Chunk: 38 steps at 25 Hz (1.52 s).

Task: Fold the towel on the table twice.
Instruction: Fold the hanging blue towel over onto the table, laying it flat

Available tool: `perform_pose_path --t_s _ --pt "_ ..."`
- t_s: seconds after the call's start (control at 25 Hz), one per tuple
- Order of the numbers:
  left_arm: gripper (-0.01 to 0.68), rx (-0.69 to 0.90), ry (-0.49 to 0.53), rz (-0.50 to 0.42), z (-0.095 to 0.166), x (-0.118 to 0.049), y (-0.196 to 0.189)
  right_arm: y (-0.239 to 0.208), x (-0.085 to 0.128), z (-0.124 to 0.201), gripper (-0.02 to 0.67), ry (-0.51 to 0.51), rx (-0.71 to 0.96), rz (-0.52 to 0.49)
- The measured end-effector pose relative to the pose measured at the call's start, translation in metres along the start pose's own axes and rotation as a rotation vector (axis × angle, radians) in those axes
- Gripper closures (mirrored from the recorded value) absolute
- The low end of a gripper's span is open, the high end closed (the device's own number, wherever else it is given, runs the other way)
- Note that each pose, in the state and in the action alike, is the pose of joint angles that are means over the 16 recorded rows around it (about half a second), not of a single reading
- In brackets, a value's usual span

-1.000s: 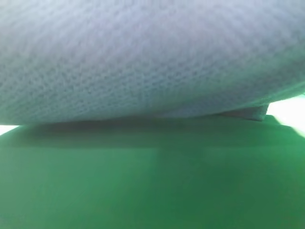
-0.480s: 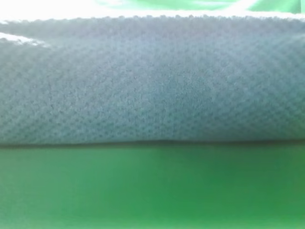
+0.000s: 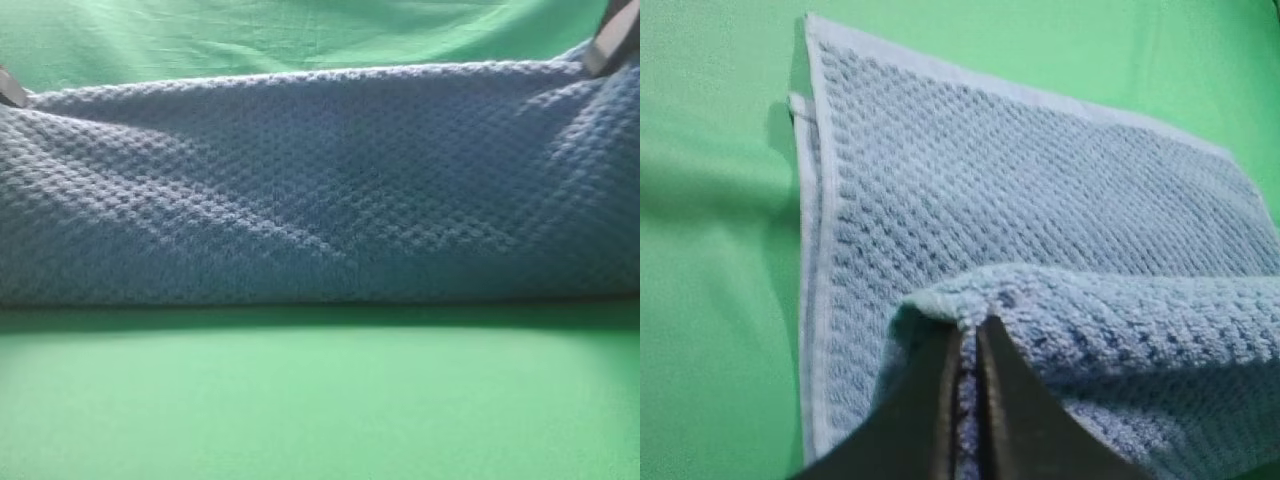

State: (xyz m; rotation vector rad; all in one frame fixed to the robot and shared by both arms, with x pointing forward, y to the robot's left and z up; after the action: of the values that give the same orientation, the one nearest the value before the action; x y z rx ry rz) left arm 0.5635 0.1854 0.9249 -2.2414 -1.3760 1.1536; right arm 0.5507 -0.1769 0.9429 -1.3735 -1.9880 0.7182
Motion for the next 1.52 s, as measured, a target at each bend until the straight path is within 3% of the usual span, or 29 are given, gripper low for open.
perform_pose_path --t_s 0.36,0.92,1.08,1.36,1.52 --pt "0.673 0.022 0.016 -0.025 -0.032 0.025 0.055 0.053 -0.011 -0.030 0.649 -0.029 -0.031 0.042" --pt "0.645 0.061 0.049 -0.031 -0.039 0.048 0.102 0.110 -0.030 -0.029 0.625 -0.042 -0.057 0.103" --pt "0.540 0.061 0.066 -0.037 -0.040 0.050 0.105 0.115 -0.031 -0.029 0.539 -0.041 -0.049 0.104" --pt "0.269 0.052 0.090 -0.038 -0.043 0.050 0.105 0.112 -0.029 -0.040 0.265 -0.029 -0.011 0.081" --pt "0.177 0.029 0.101 -0.023 -0.051 0.043 0.098 0.103 -0.027 -0.056 0.133 -0.022 0.014 0.057"
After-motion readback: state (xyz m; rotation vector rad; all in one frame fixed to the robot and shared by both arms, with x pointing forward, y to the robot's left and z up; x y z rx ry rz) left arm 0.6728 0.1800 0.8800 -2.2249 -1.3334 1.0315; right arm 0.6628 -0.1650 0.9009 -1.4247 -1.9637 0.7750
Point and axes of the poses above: a point on each arm's last joint axis where the gripper is mounted, y pointing out along that axis toward the gripper, x along the wrist's bending axis when the last joint is at zero, z = x × y, the point moved 10 cm from there along y, pointing out along that axis toward the gripper, and after that the axes turned 6 degrees about y, right-handed, at the moved point
